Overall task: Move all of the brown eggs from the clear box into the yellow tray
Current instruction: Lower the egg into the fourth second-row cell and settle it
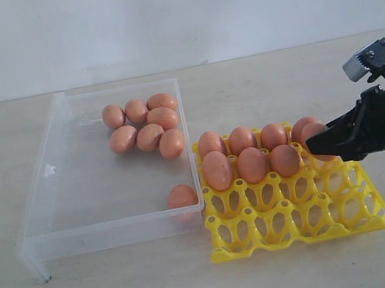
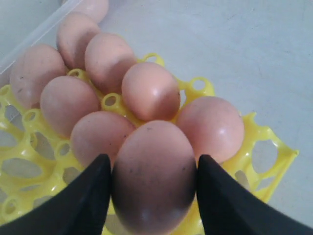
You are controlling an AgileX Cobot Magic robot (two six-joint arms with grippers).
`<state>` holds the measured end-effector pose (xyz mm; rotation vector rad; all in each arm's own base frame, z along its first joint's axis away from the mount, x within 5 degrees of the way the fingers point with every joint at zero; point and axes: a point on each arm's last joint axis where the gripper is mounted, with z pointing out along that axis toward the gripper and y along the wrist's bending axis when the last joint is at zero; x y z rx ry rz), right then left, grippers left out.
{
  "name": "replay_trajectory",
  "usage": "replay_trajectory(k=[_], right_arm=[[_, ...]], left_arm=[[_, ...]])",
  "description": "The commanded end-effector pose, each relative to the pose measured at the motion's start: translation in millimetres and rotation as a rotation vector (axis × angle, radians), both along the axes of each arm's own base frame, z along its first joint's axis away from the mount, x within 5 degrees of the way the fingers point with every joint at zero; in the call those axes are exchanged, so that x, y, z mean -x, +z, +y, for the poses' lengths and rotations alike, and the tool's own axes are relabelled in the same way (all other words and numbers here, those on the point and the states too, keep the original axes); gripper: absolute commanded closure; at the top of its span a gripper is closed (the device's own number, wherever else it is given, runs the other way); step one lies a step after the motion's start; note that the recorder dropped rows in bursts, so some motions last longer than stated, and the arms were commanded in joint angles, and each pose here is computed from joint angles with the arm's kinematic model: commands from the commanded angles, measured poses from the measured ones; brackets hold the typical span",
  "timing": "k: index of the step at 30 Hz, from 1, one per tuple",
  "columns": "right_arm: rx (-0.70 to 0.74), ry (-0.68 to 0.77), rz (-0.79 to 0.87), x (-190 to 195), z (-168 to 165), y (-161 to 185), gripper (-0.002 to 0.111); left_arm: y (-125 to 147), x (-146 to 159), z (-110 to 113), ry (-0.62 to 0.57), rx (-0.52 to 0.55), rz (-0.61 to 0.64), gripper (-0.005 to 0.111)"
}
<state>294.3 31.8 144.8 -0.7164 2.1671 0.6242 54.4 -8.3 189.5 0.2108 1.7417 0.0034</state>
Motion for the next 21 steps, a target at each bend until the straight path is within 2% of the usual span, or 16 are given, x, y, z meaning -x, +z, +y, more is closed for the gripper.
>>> replay_trajectory(k=[1,17,19,21], right_arm=[[-0.015,-0.017,-0.036,-3.2,-1.7,2.6,0.108],[-0.014,-0.029,-0.025,-6.7,-2.7,-10.9,0.107],[-0.012,-0.026,-0.027,-6.7,-2.7,-10.9,0.101],[-0.012,-0.026,-0.027,-6.7,-2.7,-10.9,0.089]], left_arm=[[0.6,-0.2,0.0,0.002,0.017,-0.014,0.111],[0.6,-0.2,0.0,0.002,0.017,-0.014,0.111],[0.6,-0.2,0.0,0.002,0.017,-0.014,0.111],[0.6,-0.2,0.0,0.002,0.017,-0.014,0.111]])
